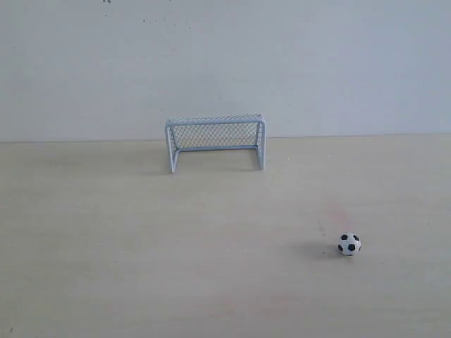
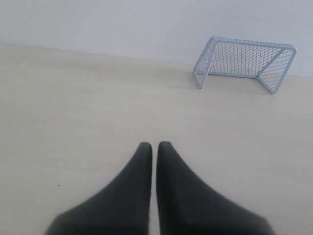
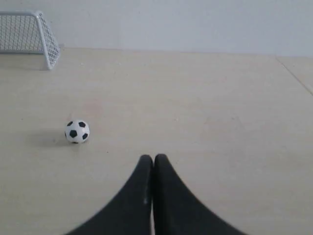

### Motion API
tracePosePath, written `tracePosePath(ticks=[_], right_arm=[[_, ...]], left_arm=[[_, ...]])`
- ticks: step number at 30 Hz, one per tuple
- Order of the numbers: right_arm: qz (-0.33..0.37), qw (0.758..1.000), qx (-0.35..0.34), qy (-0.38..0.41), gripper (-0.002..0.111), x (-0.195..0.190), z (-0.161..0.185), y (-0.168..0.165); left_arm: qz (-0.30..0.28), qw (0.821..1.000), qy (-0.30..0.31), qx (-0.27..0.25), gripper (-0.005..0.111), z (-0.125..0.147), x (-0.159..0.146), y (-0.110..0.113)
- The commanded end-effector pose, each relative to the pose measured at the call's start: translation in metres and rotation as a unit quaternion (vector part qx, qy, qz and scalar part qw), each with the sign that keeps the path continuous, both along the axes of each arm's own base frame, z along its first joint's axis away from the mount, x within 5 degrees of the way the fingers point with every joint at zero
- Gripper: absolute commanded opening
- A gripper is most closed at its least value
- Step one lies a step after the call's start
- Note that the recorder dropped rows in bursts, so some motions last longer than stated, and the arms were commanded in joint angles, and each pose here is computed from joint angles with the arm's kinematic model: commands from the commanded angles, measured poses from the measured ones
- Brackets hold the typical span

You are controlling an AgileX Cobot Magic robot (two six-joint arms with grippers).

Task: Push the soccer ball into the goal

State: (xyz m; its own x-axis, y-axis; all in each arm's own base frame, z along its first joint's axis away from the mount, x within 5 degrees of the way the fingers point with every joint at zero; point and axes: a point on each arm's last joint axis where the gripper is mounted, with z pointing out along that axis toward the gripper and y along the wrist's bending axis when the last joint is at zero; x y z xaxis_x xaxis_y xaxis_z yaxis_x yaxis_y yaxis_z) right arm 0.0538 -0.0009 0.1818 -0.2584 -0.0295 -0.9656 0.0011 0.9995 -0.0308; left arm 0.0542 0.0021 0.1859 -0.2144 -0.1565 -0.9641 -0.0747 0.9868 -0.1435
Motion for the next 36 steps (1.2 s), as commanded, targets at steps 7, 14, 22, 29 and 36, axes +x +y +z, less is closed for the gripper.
tracePosePath(ticks=[7, 14, 22, 29, 36], right_arm=[[0.008, 0.988, -0.05, -0.149, 0.0, 0.003, 0.027, 0.001], [-0.002, 0.88, 0.142, -0.452, 0.0, -0.024, 0.109, -0.006], [0.045, 0.994, -0.005, -0.104, 0.0, 0.007, 0.248, 0.008], [0.068, 0.947, -0.188, 0.252, 0.0, 0.078, 0.242, -0.003], [0.209, 0.776, -0.498, 0.325, 0.0, 0.128, 0.219, 0.005]], left_arm=[[0.0, 1.0, -0.003, 0.002, 0.004, 0.0, 0.0, 0.0], [0.0, 1.0, -0.003, 0.002, 0.004, 0.0, 0.0, 0.0], [0.0, 1.0, -0.003, 0.002, 0.004, 0.0, 0.0, 0.0], [0.0, 1.0, -0.003, 0.002, 0.004, 0.0, 0.0, 0.0], [0.0, 1.0, -0.003, 0.002, 0.004, 0.0, 0.0, 0.0]])
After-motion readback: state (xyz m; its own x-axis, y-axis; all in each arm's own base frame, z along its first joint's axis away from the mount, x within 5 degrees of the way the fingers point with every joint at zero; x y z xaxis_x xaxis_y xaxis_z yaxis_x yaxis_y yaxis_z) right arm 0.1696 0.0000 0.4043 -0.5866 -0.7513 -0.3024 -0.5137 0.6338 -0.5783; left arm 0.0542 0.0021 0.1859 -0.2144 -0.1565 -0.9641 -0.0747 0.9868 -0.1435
